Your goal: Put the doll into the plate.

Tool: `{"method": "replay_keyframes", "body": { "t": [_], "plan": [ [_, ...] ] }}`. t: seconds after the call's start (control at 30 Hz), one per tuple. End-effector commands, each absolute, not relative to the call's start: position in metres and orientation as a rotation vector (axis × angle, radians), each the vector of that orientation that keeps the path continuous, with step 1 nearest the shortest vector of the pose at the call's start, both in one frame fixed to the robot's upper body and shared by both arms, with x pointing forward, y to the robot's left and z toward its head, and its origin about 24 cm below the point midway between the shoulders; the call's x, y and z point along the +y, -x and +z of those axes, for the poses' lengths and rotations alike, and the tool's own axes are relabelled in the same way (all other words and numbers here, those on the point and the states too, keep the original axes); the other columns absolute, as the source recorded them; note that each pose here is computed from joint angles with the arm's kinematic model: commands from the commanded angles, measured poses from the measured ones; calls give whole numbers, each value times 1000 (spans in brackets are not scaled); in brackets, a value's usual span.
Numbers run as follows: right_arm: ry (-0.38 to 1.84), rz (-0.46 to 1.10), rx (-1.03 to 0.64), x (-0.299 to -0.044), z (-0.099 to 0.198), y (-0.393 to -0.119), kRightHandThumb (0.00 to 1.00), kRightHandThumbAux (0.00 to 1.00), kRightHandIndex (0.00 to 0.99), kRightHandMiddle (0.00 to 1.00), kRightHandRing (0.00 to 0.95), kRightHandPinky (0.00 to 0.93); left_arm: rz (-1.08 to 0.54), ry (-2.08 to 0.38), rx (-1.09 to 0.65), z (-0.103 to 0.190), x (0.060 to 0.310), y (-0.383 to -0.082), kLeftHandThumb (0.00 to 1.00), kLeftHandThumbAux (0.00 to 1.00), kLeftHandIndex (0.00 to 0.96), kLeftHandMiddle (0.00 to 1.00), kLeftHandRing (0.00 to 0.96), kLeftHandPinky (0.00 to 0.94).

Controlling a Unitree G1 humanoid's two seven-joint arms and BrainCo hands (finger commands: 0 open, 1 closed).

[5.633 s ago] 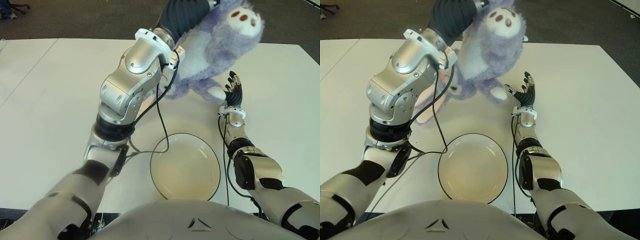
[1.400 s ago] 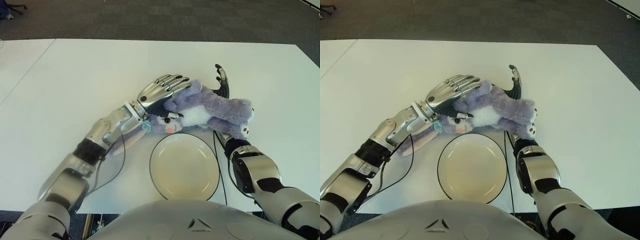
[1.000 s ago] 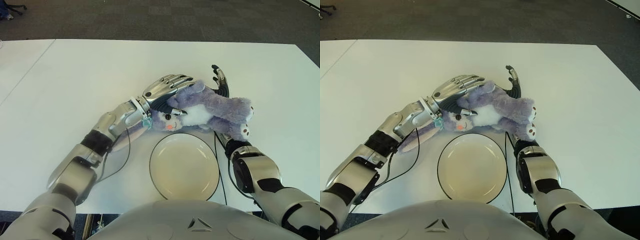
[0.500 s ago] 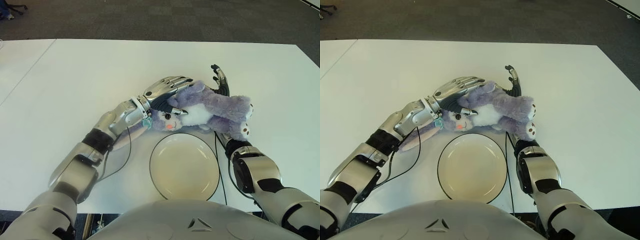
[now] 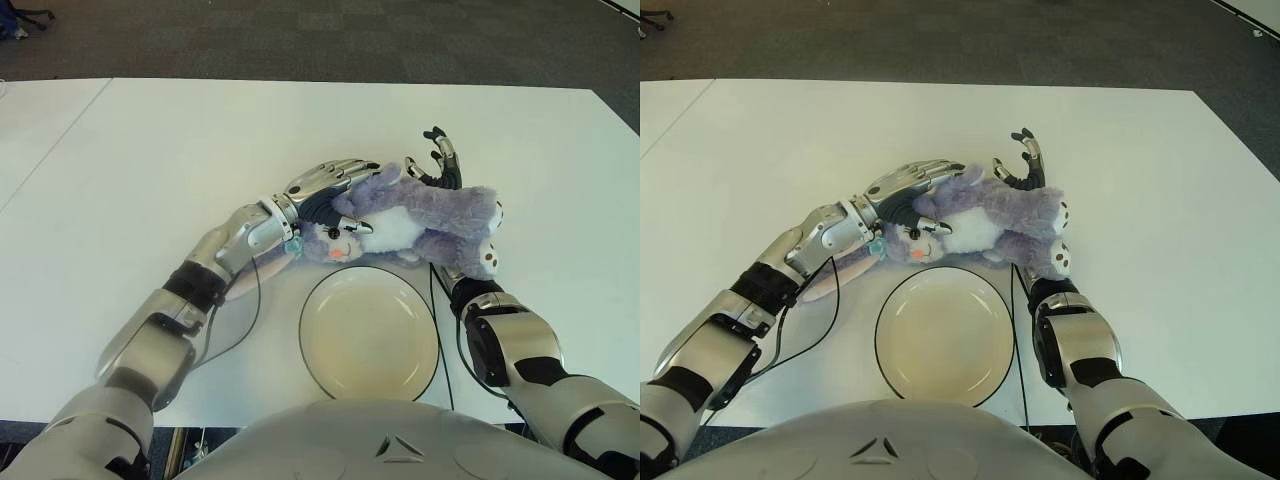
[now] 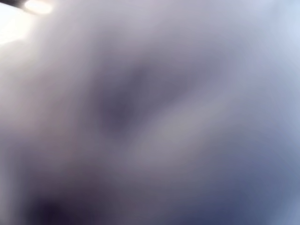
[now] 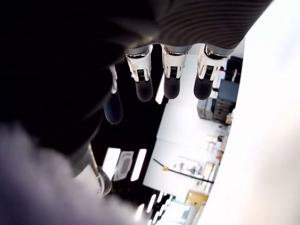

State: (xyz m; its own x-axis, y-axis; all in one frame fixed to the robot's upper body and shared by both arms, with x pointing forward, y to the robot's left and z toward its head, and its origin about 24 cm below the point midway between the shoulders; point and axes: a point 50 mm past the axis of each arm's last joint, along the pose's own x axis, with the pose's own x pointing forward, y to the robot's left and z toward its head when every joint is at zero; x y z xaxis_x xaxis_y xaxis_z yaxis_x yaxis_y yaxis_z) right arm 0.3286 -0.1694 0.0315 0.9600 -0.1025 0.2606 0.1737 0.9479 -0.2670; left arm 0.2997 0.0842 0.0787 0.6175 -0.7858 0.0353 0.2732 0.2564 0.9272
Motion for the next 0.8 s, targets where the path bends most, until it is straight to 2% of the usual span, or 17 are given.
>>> {"method": "replay_keyframes", "body": {
  "t": [0.03, 0.07, 0.1, 0.2, 0.23, 0.3, 0.37, 0.47, 0.5, 0.53, 0.57, 0.6, 0.63, 0.67, 0.8],
  "plan": [
    [331, -137, 120, -170, -69, -238, 689, 729, 406, 48, 1, 49, -970, -1116, -316, 33, 85, -278, 81, 334, 0, 0, 0, 181],
    [337, -140, 118, -170, -69, -238, 690, 728, 406, 48, 2, 50, -980, -1116, -302, 33, 84, -276, 84, 338, 0, 0, 0, 193],
    [341, -142, 116, -171, -69, -238, 692, 728, 406, 49, 8, 64, -988, -1116, -291, 34, 83, -275, 127, 374, 0, 0, 77, 266],
    [349, -150, 112, -171, -68, -238, 694, 728, 406, 52, 15, 81, -1002, -1106, -257, 33, 81, -275, 182, 407, 0, 5, 142, 321],
    [350, -152, 111, -171, -68, -238, 695, 728, 406, 54, 19, 88, -1006, -1103, -247, 33, 80, -275, 222, 422, 5, 79, 218, 370],
    [350, -157, 108, -172, -68, -239, 696, 728, 406, 55, 20, 90, -1019, -1107, -225, 33, 78, -278, 235, 426, 7, 100, 241, 384],
    [345, -159, 105, -172, -67, -239, 699, 728, 405, 50, 30, 113, -1041, -1116, -196, 32, 74, -282, 282, 430, 60, 198, 340, 473],
    [339, -158, 101, -172, -67, -240, 699, 728, 405, 47, 28, 102, -1074, -1129, -167, 32, 71, -286, 300, 428, 77, 230, 368, 498],
    [338, -158, 99, -172, -66, -240, 702, 728, 406, 45, 28, 144, -1088, -1136, -158, 33, 69, -287, 311, 424, 102, 276, 385, 491],
    [335, -159, 95, -172, -66, -239, 703, 727, 406, 44, 28, 155, -1104, -1142, -148, 33, 68, -288, 314, 423, 109, 287, 389, 489],
    [334, -160, 91, -172, -66, -239, 712, 727, 406, 44, 40, 236, -1113, -1145, -141, 32, 67, -288, 315, 421, 127, 306, 395, 486],
    [328, -160, 86, -172, -65, -239, 713, 727, 406, 44, 43, 250, -1128, -1146, -127, 31, 66, -288, 315, 420, 130, 309, 396, 486],
    [318, -158, 84, -172, -65, -239, 928, 710, 420, 43, 86, 374, -1147, -1149, -108, 30, 65, -289, 317, 419, 159, 340, 408, 485],
    [311, -157, 84, -172, -65, -239, 982, 705, 424, 39, 136, 409, -1160, -1151, -94, 30, 63, -289, 321, 418, 195, 378, 423, 489],
    [276, -151, 92, -172, -65, -240, 999, 704, 425, 33, 178, 423, -1183, -1164, -69, 28, 61, -290, 325, 416, 239, 424, 445, 495]
  ]
}}
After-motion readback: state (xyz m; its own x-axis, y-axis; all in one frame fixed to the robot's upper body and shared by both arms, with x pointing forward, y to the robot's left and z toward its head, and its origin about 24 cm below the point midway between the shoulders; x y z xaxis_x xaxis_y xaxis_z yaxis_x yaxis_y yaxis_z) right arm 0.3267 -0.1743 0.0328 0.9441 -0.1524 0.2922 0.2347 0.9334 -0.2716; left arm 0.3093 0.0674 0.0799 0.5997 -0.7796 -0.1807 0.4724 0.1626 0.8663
